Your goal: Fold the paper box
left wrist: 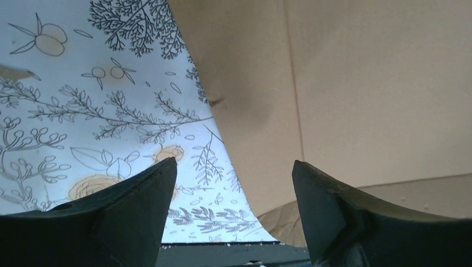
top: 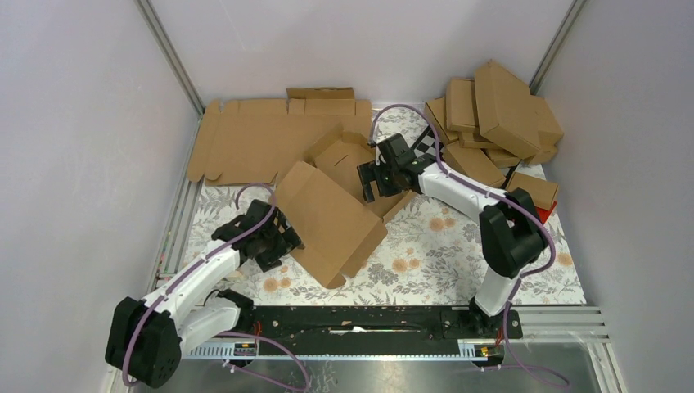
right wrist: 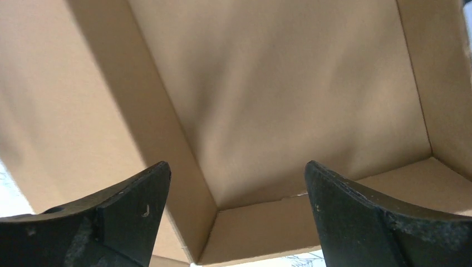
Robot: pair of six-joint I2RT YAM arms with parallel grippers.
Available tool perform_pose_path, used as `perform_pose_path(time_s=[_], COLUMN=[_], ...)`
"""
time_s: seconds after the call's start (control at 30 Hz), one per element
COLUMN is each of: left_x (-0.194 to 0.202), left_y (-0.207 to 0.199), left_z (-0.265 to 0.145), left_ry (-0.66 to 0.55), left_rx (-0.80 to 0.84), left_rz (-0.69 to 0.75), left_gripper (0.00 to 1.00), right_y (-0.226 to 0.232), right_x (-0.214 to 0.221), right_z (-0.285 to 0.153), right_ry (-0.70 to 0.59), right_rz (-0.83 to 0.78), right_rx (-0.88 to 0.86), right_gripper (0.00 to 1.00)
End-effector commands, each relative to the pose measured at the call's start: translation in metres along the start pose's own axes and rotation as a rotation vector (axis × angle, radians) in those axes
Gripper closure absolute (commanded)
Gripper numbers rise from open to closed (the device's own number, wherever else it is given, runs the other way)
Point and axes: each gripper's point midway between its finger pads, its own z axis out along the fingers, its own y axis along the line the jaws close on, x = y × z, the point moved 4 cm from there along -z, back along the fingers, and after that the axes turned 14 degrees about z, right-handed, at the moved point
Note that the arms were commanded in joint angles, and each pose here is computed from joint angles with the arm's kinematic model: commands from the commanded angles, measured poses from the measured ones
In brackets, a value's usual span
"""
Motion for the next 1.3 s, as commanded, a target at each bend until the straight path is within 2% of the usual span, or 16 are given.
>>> perform_pose_path(time_s=[0.0,0.17,0.27,0.4,0.57,0.7,0.83,0.93,1.13,1.27], left_x=[-0.011,-0.015,-0.026,-0.049,-0.078,-0.095,-0.092,-0.079,-0.049,-0.033], left_y=[-0.007,-0.014,-0.012,-0.015,-0.022,-0.026,-0.033,-0.043,-0.074,-0.102], left_z=[0.016,0.034,0.048,0.06,0.049,0.03,0.01,-0.007,-0.04,-0.05], left_ry=[-0.072,-0.109,-0.1,-0.083,-0.177,-0.263,-0.311,-0.35,-0.38,-0.367], left_rx=[0.044,0.136,0.136,0.186,0.203,0.201,0.233,0.184,0.167,0.127], left_rz=[-0.014,-0.009,0.005,0.036,0.027,0.071,0.127,0.207,0.327,0.442], left_gripper=[0.2,0.23,0.24,0.3,0.29,0.28,0.27,0.24,0.2,0.19], right_y=[-0.021,-0.019,-0.007,0.022,0.075,0.085,0.065,0.042,-0.042,-0.082], right_x=[0.013,0.046,0.067,0.097,0.118,0.1,0.067,0.051,0.044,0.054], right_z=[0.008,0.012,0.009,-0.003,-0.028,-0.044,-0.065,-0.083,-0.103,-0.112], right_ry=[0.061,0.148,0.196,0.254,0.245,0.151,0.002,-0.092,-0.126,-0.175], right_rz=[-0.062,-0.059,-0.063,-0.023,-0.033,-0.017,-0.043,-0.004,0.308,0.393], right_rx=[0.11,0.084,0.041,-0.069,-0.181,-0.187,-0.015,0.1,0.187,0.282], right_gripper=[0.03,0.04,0.04,0.04,0.01,0.0,0.0,0.0,0.0,0.0])
